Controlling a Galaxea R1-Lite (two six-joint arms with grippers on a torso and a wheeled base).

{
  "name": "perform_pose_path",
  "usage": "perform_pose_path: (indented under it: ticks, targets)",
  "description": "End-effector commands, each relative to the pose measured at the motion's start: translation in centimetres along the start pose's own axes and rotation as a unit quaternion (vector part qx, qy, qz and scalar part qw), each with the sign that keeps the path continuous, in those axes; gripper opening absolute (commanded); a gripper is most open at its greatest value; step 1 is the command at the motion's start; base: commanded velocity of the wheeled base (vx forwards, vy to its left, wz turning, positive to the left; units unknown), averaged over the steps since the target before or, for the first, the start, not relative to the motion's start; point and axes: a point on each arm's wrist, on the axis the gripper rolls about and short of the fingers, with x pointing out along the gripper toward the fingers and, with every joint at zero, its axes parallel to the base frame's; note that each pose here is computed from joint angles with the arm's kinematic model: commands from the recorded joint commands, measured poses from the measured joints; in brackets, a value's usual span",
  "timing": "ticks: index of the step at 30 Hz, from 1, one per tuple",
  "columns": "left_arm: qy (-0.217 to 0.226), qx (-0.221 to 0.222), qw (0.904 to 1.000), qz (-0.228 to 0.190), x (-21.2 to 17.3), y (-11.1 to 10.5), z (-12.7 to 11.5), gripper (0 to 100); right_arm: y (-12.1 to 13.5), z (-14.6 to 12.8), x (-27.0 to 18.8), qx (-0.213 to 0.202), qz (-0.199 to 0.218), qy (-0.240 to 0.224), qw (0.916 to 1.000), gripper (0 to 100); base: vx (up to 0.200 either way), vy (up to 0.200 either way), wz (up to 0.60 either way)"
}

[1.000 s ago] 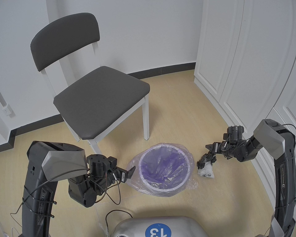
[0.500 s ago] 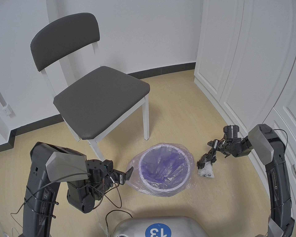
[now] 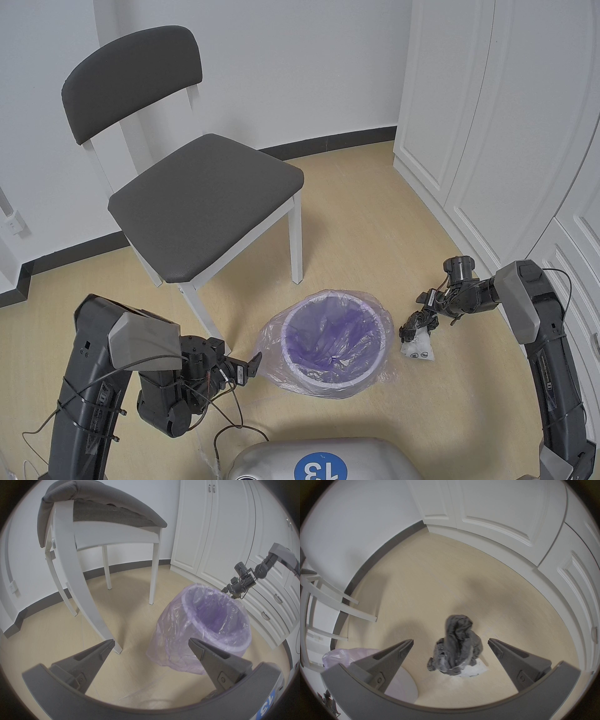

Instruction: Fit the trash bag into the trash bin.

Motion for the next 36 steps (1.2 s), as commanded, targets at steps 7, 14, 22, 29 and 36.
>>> perform_pose_path:
  ticks: [7, 14, 22, 29, 36]
  targets:
    - [0.007, -0.005, 1.0000, 0.001, 0.3, 0.1, -1.0, 100, -1.4, -2.3, 2.3, -0.059, -0.008, 0.028, 0.9978, 100, 0.000, 0.000, 0.00]
    - [0.006, -0.022, 0.9997, 0.001, 0.4, 0.1, -1.0, 100, -1.8, -2.4, 3.0, -0.069, -0.009, 0.000, 0.9976, 100, 0.000, 0.000, 0.00]
    - [0.006, -0.022, 0.9997, 0.000, 0.4, 0.0, -1.0, 100, -2.0, -2.6, 3.8, -0.070, -0.007, -0.037, 0.9968, 100, 0.000, 0.000, 0.00]
    - [0.005, -0.024, 0.9997, 0.001, 0.4, 0.1, -1.0, 100, -1.8, -2.6, 4.0, -0.071, -0.008, -0.057, 0.9958, 100, 0.000, 0.000, 0.00]
    - [0.006, -0.023, 0.9997, 0.000, 0.4, 0.0, -1.0, 100, -1.5, -2.6, 3.9, -0.072, -0.006, -0.059, 0.9956, 0, 0.000, 0.000, 0.00]
